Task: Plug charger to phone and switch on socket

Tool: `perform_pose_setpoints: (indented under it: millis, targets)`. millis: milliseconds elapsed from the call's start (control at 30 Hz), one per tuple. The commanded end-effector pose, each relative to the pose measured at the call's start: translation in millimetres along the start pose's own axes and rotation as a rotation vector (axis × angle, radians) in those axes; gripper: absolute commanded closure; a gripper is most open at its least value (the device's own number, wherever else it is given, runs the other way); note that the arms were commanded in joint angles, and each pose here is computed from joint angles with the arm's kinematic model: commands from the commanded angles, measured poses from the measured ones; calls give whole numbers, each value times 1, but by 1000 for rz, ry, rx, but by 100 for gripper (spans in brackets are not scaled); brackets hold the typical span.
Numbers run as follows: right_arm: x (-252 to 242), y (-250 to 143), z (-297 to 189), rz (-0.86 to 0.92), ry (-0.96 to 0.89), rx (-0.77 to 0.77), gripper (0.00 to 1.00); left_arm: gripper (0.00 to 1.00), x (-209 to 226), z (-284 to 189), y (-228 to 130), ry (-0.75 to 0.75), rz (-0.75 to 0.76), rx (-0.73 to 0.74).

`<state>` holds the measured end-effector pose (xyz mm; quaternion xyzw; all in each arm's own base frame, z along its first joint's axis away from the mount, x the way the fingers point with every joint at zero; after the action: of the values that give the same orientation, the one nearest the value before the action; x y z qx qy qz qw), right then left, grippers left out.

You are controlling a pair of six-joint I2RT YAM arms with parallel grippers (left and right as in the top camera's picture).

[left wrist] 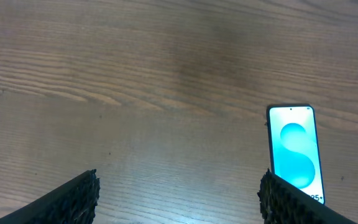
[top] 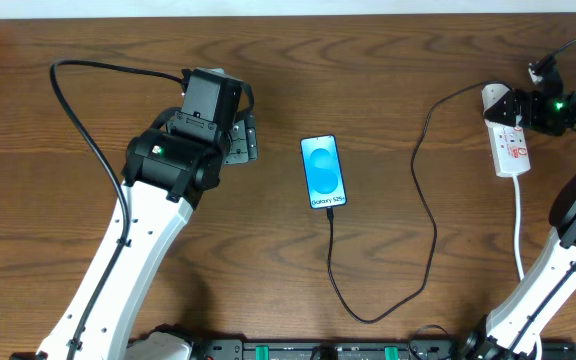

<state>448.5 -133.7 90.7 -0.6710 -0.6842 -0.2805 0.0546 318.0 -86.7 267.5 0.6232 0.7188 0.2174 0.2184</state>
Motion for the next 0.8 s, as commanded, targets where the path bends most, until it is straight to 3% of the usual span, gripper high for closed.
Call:
perform_pose_setpoints:
  millis: [0, 367, 767]
  targets:
    - [9, -1, 12, 10, 50, 12, 1, 18, 2, -2, 3, 17, 11, -13]
    - [6, -31, 37, 58, 86, 73, 1, 18, 2, -2, 3, 17, 11, -13]
    - [6, -35, 38, 94, 89, 87, 1, 18, 2, -2, 3, 17, 11, -13]
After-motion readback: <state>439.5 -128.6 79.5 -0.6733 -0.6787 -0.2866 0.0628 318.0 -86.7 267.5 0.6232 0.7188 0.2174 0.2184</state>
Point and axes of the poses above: each gripper's point midway between its finger pads, its own z axis out along the fingers, its own x axis along the line the jaws close on, y = z × x, the point moved 4 cm from there along -z, back along the fingers, and after that the axes turned 3 degrees about -z, right-handed, at the moved point
